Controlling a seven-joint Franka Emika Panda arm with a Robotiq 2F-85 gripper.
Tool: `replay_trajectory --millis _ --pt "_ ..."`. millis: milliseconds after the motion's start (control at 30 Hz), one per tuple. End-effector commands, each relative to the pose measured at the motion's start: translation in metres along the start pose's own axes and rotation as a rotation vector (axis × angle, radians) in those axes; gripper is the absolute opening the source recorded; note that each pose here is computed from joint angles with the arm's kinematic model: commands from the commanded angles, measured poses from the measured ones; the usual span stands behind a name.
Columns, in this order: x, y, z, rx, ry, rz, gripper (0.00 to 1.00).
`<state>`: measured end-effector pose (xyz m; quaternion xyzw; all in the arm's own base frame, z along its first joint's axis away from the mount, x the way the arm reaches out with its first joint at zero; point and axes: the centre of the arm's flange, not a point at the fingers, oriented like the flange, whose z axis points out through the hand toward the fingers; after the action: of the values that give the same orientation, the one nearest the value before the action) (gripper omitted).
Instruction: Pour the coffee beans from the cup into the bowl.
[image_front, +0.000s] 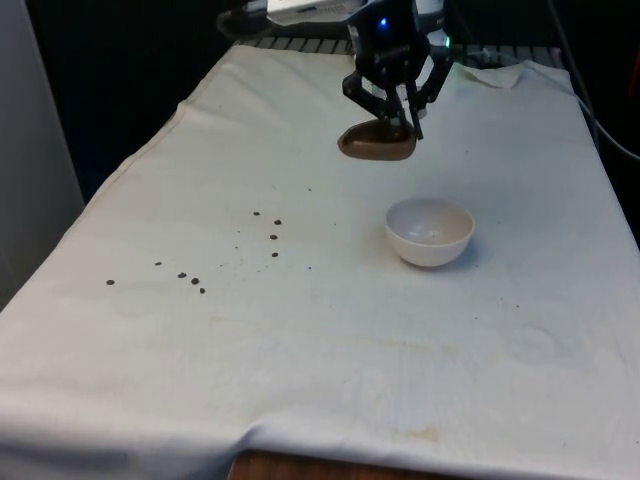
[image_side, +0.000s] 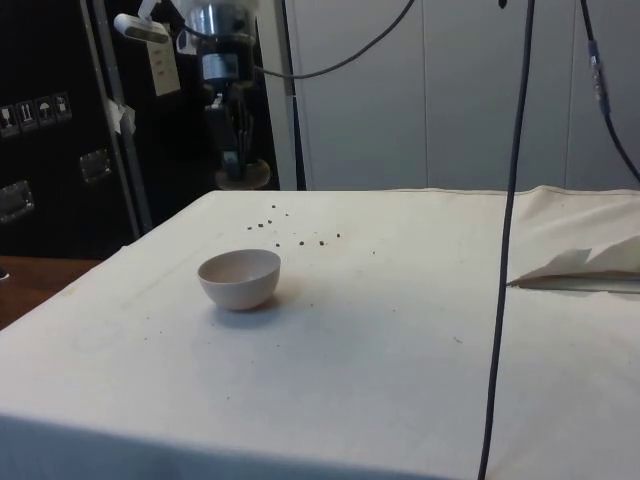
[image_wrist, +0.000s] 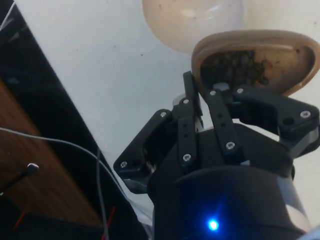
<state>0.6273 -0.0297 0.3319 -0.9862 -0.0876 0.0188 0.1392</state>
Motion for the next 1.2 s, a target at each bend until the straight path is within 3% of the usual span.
replay_trajectory --millis 0,167,200,500,533,733,833,867,967,1167 --pt "0.000 -0.005 -0.001 0.010 -0.002 0.003 0.00" --pt "0.000 -0.014 0.001 0.039 -0.004 0.000 0.00" --pt "0.001 -0.011 0.000 0.027 -0.002 -0.004 0.00" --pt "0.002 -0.030 0.005 0.091 -0.002 -0.007 0.00" --pt "0.003 -0.026 0.005 0.079 -0.004 -0.007 0.00" --pt "0.002 -0.036 0.007 0.138 0.011 -0.011 0.00" --pt "0.001 -0.039 0.008 0.160 0.016 -0.014 0.00" --pt "0.002 -0.036 0.010 0.150 0.009 -0.014 0.00" --pt "0.000 -0.041 0.011 0.187 0.023 -0.017 0.00" --pt "-0.001 -0.045 0.014 0.224 0.034 -0.022 0.00"
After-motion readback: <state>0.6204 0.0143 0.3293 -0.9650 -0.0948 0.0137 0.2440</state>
